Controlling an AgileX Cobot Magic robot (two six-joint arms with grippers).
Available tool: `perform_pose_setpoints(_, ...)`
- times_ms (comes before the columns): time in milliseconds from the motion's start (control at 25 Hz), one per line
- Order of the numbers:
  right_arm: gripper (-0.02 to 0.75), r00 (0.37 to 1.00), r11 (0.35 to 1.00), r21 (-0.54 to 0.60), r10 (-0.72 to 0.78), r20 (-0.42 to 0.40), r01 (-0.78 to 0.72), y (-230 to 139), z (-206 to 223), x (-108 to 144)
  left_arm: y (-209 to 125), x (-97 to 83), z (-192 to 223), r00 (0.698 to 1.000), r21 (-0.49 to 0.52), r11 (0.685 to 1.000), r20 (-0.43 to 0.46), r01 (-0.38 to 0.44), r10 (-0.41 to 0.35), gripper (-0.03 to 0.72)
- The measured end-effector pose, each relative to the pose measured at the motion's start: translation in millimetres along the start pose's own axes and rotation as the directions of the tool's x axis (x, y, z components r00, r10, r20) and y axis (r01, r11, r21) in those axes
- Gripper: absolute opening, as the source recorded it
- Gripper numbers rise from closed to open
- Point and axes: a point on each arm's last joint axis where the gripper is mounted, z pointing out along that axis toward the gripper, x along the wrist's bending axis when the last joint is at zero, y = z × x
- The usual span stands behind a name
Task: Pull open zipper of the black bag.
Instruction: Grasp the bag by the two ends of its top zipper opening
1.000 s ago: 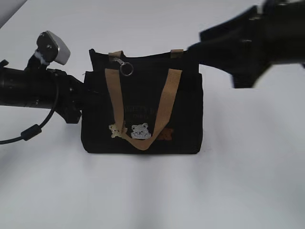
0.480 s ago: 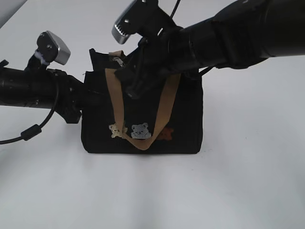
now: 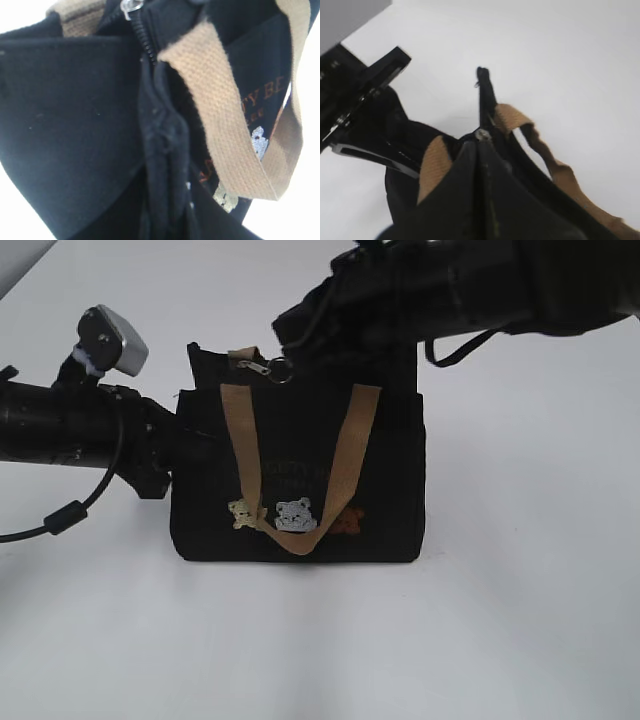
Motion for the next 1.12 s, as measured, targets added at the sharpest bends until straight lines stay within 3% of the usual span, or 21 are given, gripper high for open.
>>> perform_pose_setpoints(200, -0.001, 0.992, 0.993, -0.025, 0.12, 0.034, -0.119, 2, -23, -32, 0, 0.0, 0, 1.0, 0.0, 1.0, 0.0, 0.0, 0.0, 0.063)
perform_pose_setpoints(360, 0.02, 0.994, 0.994, 0.001, 0.111, -0.019, -0.111, -1, -27, -33, 0, 0.0, 0, 1.0, 0.0, 1.0, 0.0, 0.0, 0.0, 0.063)
perform_pose_setpoints(400, 0.061, 0.995, 0.995, 0.005, 0.095, -0.036, -0.095, -1, -26, -30, 0, 0.0, 0, 1.0, 0.0, 1.0, 0.0, 0.0, 0.0, 0.063)
perform_pose_setpoints(560, 0.388, 0.999, 1.0, 0.002, -0.023, -0.035, 0.023, 2, -21, -18, 0, 0.0, 0, 1.0, 0.0, 1.0, 0.0, 0.0, 0.0, 0.063)
perform_pose_setpoints(640, 0.454, 0.997, 0.997, 0.006, -0.075, -0.017, 0.075, 2, -16, -13, 0, 0.0, 0, 1.0, 0.0, 1.0, 0.0, 0.0, 0.0, 0.063)
perform_pose_setpoints(1000, 0.432, 0.984, 0.984, 0.04, -0.175, -0.018, 0.175, -4, 16, -7, 0, 0.0, 0, 1.0, 0.001, 1.0, 0.0, 0.001, -0.001, 0.063)
perform_pose_setpoints(1080, 0.341, 0.984, 0.983, 0.044, -0.176, -0.025, 0.177, -5, 21, -6, 0, 0.1, 0, 1.0, 0.0, 1.0, 0.0, 0.002, -0.002, 0.063)
perform_pose_setpoints(1120, 0.244, 0.985, 0.984, 0.045, -0.172, -0.027, 0.173, -5, 22, -5, 0, 0.2, 0, 1.0, 0.001, 1.0, -0.001, 0.003, -0.003, 0.063)
